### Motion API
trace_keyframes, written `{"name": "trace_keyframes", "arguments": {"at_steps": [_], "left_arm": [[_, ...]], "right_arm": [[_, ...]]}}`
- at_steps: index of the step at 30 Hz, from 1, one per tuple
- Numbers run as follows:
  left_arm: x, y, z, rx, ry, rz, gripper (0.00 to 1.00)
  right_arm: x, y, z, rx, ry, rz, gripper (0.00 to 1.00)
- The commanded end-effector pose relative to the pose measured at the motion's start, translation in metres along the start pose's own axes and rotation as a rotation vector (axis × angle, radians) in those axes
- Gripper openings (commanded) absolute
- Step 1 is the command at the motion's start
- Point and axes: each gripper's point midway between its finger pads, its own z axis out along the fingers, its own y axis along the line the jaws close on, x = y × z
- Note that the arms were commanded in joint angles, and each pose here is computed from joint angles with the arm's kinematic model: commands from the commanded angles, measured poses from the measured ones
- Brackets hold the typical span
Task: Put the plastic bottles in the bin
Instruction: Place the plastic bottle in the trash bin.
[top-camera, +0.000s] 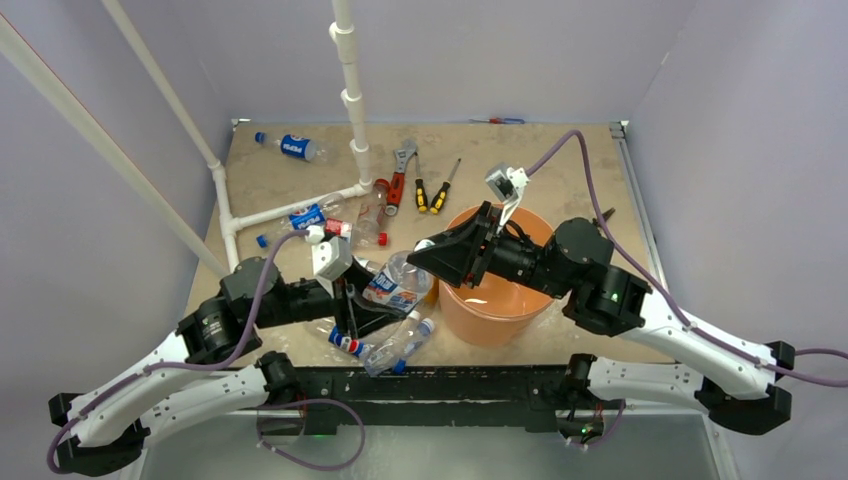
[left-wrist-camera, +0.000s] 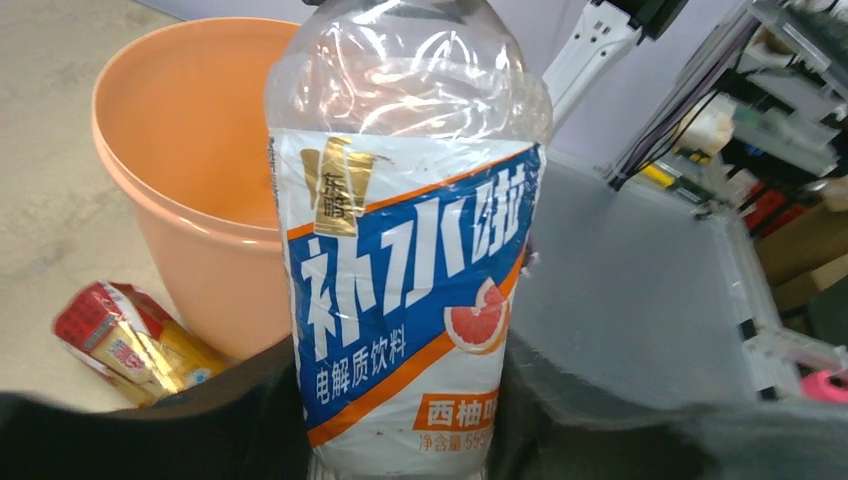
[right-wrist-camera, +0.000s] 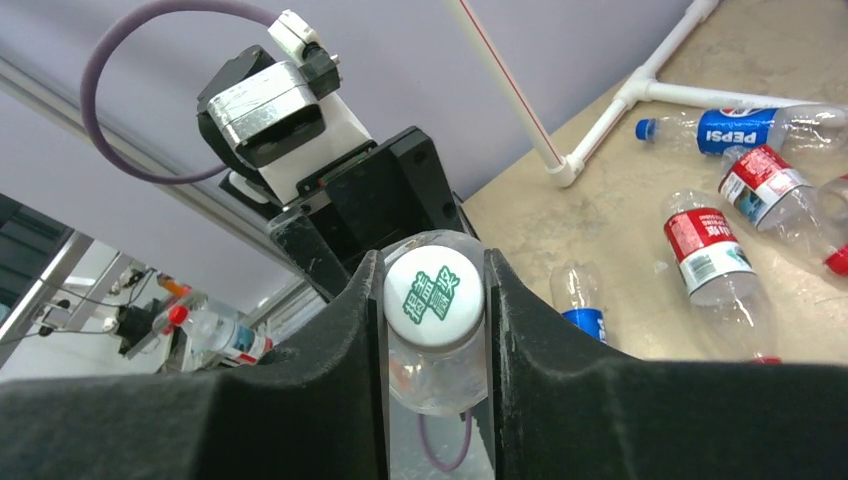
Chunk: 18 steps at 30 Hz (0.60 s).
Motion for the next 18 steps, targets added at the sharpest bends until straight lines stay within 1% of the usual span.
{"name": "trace_keyframes", "arguments": {"at_steps": [1,2,3,7,10,15,18], "left_arm": [[-0.021,-0.001,-0.001,-0.011,-0.062,0.026,0.63],[-0.02,0.004,-0.001,-0.04,-0.062,0.017,0.72],[-0.022,0.008,-0.003,-0.068,-0.067,0.008,0.79],[-0.031,0.017,-0.016,-0.144,-0.129,0.006,0.95],[-0.041,0.021,-0.026,-0.18,-0.206,0.01,0.99],[-0.052,0.031,-0.033,-0.242,-0.292,0.002,0.99],[-0.054,0.041,-0.037,-0.292,-0.332,-0.012,0.99]], "right_arm": [[-0.019,0.008,-0.009,-0.016,-0.089,0.023,0.0],[-0.024,0.008,-0.014,-0.012,-0.111,0.019,0.0],[-0.027,0.006,-0.018,-0.003,-0.129,0.016,0.0],[-0.052,0.008,-0.04,0.019,-0.223,0.003,0.0],[-0.076,0.011,-0.066,0.046,-0.31,-0.025,0.0],[-0.115,0.015,-0.122,0.063,-0.494,-0.022,0.0],[-0.136,0.008,-0.146,0.132,-0.588,-0.045,0.0]]}}
